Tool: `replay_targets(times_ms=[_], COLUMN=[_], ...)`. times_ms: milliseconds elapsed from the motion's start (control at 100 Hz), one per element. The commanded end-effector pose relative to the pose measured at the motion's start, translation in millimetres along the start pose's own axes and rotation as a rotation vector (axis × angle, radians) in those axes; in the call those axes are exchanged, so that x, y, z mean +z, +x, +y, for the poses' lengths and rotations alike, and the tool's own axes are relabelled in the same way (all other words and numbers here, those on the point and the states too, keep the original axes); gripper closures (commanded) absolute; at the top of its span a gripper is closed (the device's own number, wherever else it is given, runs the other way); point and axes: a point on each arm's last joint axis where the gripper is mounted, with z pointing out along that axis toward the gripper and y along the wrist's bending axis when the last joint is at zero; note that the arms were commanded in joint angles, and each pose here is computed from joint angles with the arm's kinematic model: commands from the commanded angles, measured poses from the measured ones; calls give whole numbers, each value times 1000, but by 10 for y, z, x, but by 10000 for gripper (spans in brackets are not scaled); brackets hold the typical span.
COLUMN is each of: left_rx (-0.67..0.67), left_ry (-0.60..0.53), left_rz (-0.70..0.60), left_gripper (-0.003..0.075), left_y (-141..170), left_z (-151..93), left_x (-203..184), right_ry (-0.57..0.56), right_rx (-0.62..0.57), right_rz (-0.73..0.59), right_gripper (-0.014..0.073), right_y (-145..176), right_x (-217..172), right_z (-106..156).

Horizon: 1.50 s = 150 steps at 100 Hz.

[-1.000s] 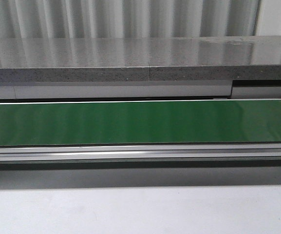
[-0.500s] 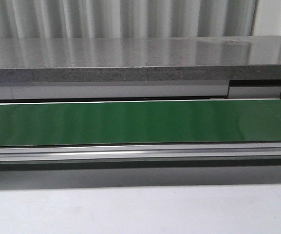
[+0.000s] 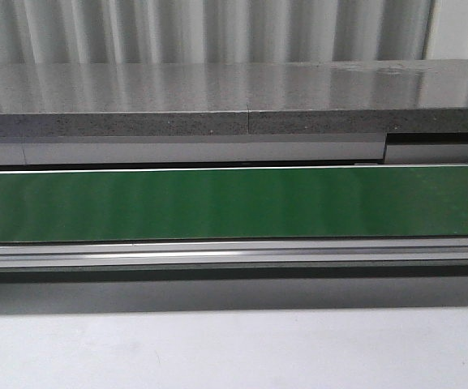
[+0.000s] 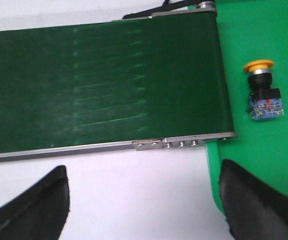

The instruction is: Move button from right to left

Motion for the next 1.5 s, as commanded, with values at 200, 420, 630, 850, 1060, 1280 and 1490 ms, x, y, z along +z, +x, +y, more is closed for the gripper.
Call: replay_targets(times_ms=[200, 420, 630, 850, 1060, 1280, 1490], left_rx=[-3, -3, -3, -3, -3, -3, -3], left_ry=[8, 8, 8, 8, 8, 8, 8], left_rz=[-89, -89, -89, -89, -89, -89, -89], left_gripper=[740, 740, 740, 740, 740, 740, 740], left_y=[-10, -10, -10, -10, -10, -10, -10], left_z=[-4, -4, -4, -4, -4, -4, -4], left_x=[-28, -28, -28, -28, -28, -28, -28], right_ry=[183, 174, 213, 221, 215, 223, 221], right_rx=[41, 126, 131, 129, 96, 81, 83], right_rz=[-33, 17, 84, 170, 201, 211, 223], right_gripper=[4, 4, 4, 4, 4, 6, 281], right_y=[-457, -637, -599, -462, -372, -301, -266], right_x=[196, 595, 1126, 1546, 1880, 2103, 2173], right_z=[-531, -933, -1257, -1481, -1546, -1606, -1618])
